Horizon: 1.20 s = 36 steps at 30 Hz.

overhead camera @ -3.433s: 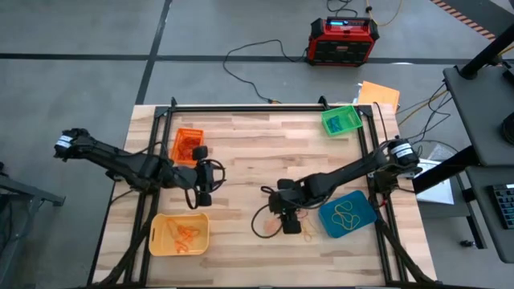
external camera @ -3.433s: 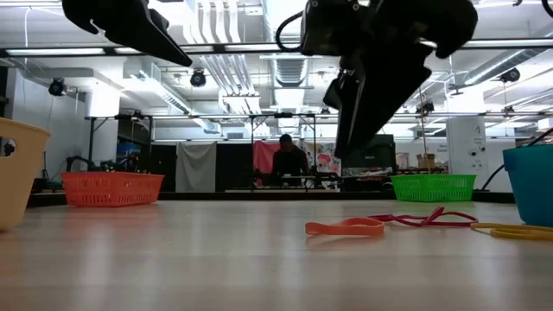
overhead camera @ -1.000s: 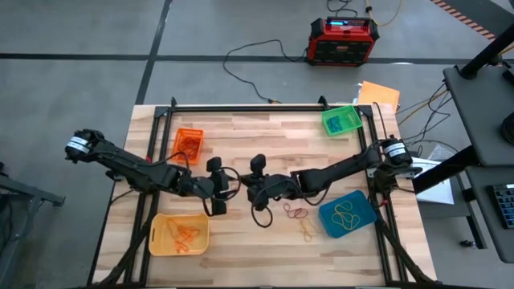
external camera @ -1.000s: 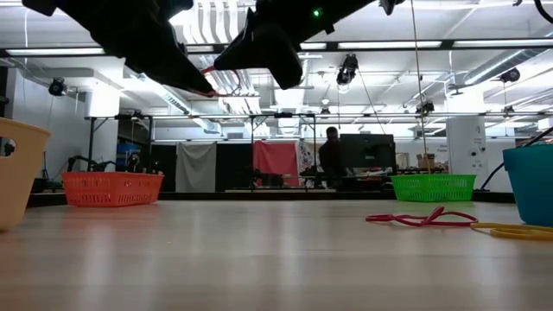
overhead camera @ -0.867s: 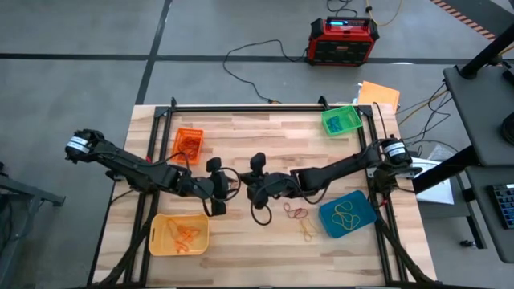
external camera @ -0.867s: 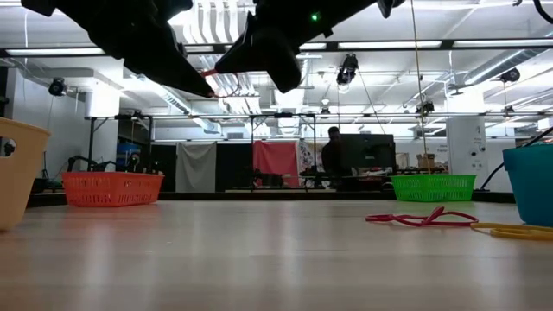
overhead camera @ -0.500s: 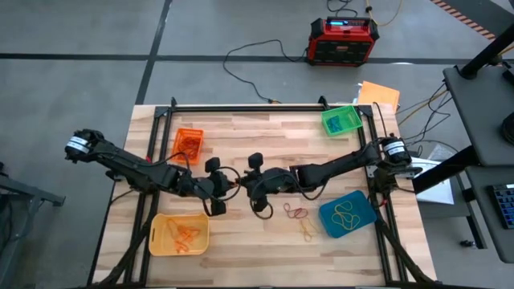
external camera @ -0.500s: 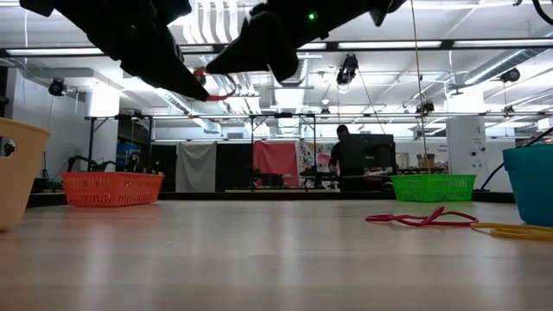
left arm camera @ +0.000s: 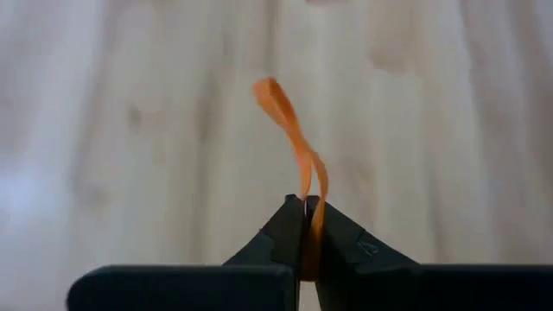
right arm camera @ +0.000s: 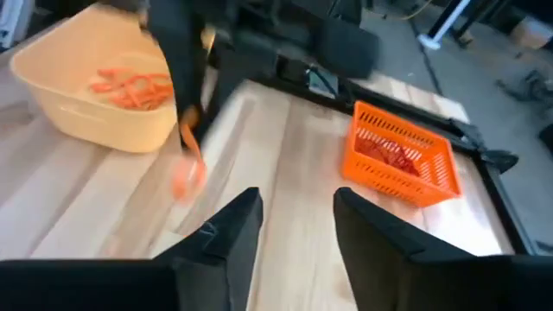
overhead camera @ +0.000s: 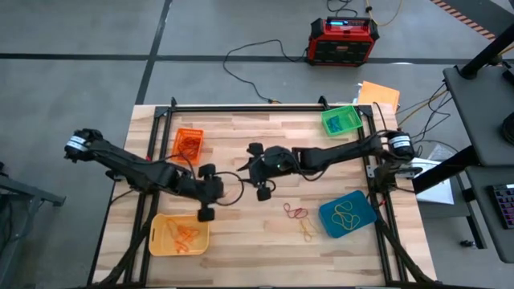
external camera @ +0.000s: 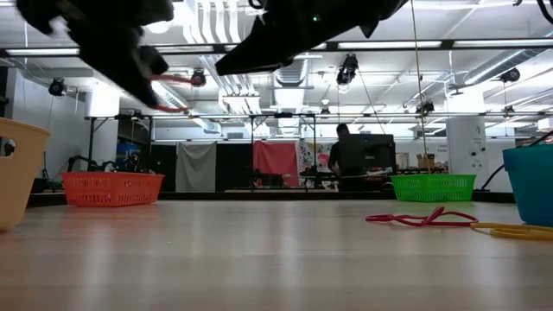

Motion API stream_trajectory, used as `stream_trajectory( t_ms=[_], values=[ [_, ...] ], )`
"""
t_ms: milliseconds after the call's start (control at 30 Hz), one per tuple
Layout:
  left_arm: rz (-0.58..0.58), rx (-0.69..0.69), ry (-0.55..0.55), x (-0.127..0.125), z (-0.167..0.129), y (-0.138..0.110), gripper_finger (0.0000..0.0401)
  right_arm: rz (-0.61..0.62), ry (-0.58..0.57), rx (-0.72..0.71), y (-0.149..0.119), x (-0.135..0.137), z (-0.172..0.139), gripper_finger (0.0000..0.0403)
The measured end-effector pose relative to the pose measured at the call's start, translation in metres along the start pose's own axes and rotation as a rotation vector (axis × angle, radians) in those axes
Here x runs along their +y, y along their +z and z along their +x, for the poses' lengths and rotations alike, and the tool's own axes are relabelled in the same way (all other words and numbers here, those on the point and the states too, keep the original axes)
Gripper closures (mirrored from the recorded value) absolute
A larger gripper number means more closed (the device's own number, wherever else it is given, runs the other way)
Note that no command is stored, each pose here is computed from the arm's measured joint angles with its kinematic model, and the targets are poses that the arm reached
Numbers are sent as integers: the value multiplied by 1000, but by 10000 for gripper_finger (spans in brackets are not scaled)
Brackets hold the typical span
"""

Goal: Sort rubber bands into baskets
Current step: Put the orange rubber band into the yellow bin

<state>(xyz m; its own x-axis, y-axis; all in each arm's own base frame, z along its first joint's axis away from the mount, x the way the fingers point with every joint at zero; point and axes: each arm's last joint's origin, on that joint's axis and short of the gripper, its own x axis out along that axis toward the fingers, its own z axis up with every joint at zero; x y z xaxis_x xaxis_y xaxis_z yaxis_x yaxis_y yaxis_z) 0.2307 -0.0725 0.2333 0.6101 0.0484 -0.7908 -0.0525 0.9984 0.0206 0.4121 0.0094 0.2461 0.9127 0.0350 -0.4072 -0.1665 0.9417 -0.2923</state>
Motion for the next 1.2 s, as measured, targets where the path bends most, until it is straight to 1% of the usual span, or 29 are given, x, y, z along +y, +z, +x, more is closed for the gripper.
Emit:
stream_trajectory(
  t_ms=[100,200,267,400,600,667,833,1067,1200],
  values=[
    [9,117,-85,-9,-17,2,401,17,14,22,1,-6,-8,249],
    [9,206,-198,-21,-40,9,401,23,12,43,0,-10,-12,238],
    [7,281,-259,-29,-53,7,401,24,12,47,0,-11,-13,233],
    [-34,412,-302,-40,-68,-3,401,25,19,68,-2,-10,-14,227],
    [-114,623,-377,-57,-64,-33,401,25,32,107,-5,-10,-15,229],
    [-142,692,-384,-60,-60,-45,401,25,33,113,-5,-10,-16,229],
    [-198,796,-382,-62,-49,-66,401,40,37,134,-6,-10,-17,229],
    [-236,850,-425,-63,-36,-81,401,50,37,138,-7,-10,-17,229],
    [-236,862,-416,-61,-33,-86,401,50,37,138,-7,-10,-17,229]
  ],
)
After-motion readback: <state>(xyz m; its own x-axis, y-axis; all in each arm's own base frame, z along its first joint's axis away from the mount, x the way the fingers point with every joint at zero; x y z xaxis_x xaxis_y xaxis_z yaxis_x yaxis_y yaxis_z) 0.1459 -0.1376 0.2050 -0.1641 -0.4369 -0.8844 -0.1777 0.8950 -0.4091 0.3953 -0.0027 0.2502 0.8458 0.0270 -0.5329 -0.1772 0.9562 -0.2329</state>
